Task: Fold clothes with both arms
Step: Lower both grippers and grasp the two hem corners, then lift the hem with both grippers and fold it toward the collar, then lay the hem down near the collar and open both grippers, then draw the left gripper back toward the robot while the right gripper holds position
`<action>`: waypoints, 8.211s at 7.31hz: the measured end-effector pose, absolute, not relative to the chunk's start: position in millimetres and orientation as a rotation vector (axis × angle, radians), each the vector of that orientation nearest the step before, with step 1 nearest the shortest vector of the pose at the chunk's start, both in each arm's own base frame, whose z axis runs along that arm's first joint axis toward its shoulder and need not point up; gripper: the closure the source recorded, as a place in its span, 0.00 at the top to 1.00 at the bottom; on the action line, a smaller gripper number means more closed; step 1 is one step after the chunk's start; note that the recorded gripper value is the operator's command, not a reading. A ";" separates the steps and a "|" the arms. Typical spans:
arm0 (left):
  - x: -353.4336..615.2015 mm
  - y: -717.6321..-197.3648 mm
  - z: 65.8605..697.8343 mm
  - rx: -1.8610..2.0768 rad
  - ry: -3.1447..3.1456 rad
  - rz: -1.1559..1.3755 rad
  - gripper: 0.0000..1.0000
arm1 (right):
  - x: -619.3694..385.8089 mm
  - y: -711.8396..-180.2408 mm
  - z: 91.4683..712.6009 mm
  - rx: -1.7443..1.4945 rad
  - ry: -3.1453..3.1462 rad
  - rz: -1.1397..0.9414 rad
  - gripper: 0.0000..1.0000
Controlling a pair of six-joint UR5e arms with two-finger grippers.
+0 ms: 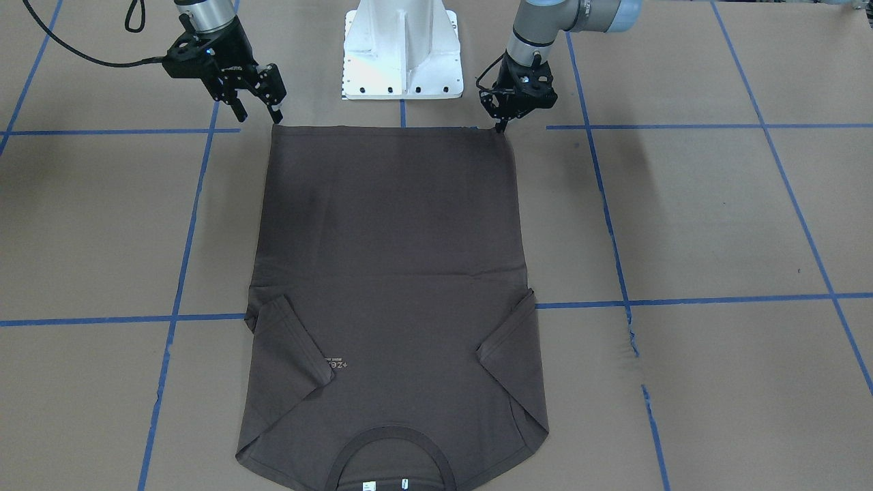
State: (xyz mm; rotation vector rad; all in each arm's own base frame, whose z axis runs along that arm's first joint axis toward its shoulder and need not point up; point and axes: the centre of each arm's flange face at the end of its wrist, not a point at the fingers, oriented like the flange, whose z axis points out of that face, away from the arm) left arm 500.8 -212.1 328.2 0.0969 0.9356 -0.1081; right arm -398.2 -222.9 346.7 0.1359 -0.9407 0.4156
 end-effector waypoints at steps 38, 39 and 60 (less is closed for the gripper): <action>456.2 -605.8 295.9 0.416 0.790 -0.074 0.00 | -448.1 -597.8 298.2 0.221 -0.770 0.551 0.00; 464.1 -611.9 309.2 0.411 0.784 -0.074 0.00 | -456.6 -595.1 306.2 0.218 -0.767 0.541 0.00; 479.8 -382.2 353.6 0.213 0.989 -0.163 0.40 | -403.3 -586.9 330.7 0.292 -0.759 0.260 1.00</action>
